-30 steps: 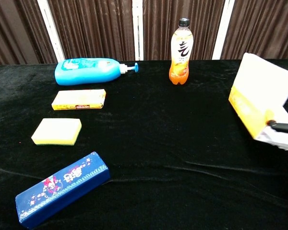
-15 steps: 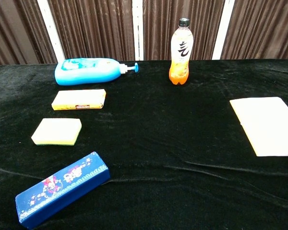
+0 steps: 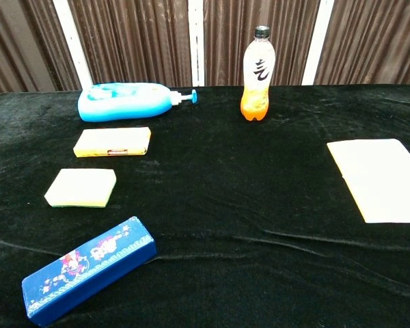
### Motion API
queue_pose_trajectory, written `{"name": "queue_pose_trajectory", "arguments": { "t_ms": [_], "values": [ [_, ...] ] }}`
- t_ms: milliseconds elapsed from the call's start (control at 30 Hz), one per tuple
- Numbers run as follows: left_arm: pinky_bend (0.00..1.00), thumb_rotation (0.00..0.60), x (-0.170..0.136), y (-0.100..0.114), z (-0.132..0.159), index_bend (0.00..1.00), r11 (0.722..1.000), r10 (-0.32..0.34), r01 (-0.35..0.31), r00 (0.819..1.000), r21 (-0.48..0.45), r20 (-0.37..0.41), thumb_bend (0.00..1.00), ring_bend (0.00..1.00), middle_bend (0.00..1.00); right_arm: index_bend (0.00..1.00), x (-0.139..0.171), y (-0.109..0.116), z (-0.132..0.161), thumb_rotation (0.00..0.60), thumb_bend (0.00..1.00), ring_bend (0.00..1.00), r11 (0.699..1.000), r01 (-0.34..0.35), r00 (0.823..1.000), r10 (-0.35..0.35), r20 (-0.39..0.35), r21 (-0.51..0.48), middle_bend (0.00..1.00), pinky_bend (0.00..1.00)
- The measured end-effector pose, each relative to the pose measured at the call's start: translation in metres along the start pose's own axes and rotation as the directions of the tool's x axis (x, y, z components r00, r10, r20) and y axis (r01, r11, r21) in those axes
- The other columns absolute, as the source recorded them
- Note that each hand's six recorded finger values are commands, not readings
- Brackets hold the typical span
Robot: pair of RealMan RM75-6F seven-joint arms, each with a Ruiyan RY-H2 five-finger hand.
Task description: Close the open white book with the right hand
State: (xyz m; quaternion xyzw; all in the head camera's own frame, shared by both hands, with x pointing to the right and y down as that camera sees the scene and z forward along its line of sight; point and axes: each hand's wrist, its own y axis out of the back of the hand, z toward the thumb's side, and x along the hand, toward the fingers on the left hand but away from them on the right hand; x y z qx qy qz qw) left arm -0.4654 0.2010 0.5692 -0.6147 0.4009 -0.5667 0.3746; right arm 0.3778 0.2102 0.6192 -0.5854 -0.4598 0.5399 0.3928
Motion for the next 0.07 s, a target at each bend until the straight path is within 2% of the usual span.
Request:
{"name": "queue_pose_trajectory", "arguments": {
  "t_ms": [67],
  "values": [
    [0.00, 0.600, -0.0005, 0.0006, 0.0012, 0.00, 1.000, 0.015, -0.015, 1.000, -0.001, 0.012, 0.21, 0.00, 0.00, 0.00, 0.0035, 0.0088, -0.0008, 0.600, 0.20, 0.00, 0.999, -0.029, 0.999, 0.030, -0.038, 0.046, 0.00, 0.00]
  ]
}}
